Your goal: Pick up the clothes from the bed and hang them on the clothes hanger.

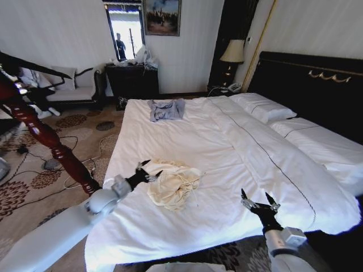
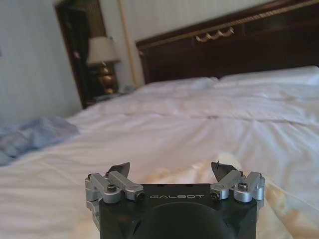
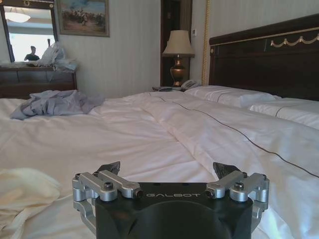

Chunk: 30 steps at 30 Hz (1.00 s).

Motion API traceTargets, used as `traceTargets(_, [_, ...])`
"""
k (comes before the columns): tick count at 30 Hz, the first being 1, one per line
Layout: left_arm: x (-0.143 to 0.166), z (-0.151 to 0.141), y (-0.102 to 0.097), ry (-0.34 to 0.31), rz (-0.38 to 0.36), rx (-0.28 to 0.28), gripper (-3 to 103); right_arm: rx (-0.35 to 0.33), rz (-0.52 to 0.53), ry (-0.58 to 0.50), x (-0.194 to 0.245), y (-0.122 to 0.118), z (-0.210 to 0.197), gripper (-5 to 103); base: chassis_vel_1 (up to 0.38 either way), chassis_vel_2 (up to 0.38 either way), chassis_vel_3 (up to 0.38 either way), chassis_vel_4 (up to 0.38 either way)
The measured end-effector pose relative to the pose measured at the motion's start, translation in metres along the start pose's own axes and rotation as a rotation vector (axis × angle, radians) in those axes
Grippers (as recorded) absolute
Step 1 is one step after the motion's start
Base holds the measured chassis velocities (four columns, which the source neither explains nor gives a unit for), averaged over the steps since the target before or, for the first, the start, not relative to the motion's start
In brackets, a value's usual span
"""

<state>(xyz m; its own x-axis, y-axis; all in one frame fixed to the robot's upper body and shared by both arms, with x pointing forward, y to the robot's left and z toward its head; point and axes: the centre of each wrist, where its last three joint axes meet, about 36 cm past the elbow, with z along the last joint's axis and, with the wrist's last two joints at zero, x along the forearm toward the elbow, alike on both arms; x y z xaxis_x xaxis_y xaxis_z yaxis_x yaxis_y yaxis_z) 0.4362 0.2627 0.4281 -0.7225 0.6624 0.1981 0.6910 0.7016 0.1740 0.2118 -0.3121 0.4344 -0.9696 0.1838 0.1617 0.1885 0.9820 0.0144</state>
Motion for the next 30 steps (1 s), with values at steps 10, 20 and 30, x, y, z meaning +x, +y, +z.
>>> traceTargets(10, [-0.031,0.035,-0.005,0.069,0.051,-0.09,93,-0.028,0.019,-0.015,-0.007,-0.007,-0.001,100,0.0,0.0,0.0,0.0])
traceTargets(20, [-0.07,0.047,-0.004,0.062,0.043,-0.103,92,-0.041,0.024,-0.019,-0.01,-0.01,0.0,100,0.0,0.0,0.0,0.0])
traceTargets(30, [-0.102,0.047,-0.008,0.035,0.024,-0.088,65,-0.045,0.025,-0.019,-0.011,-0.009,0.0,100,0.0,0.0,0.0,0.0])
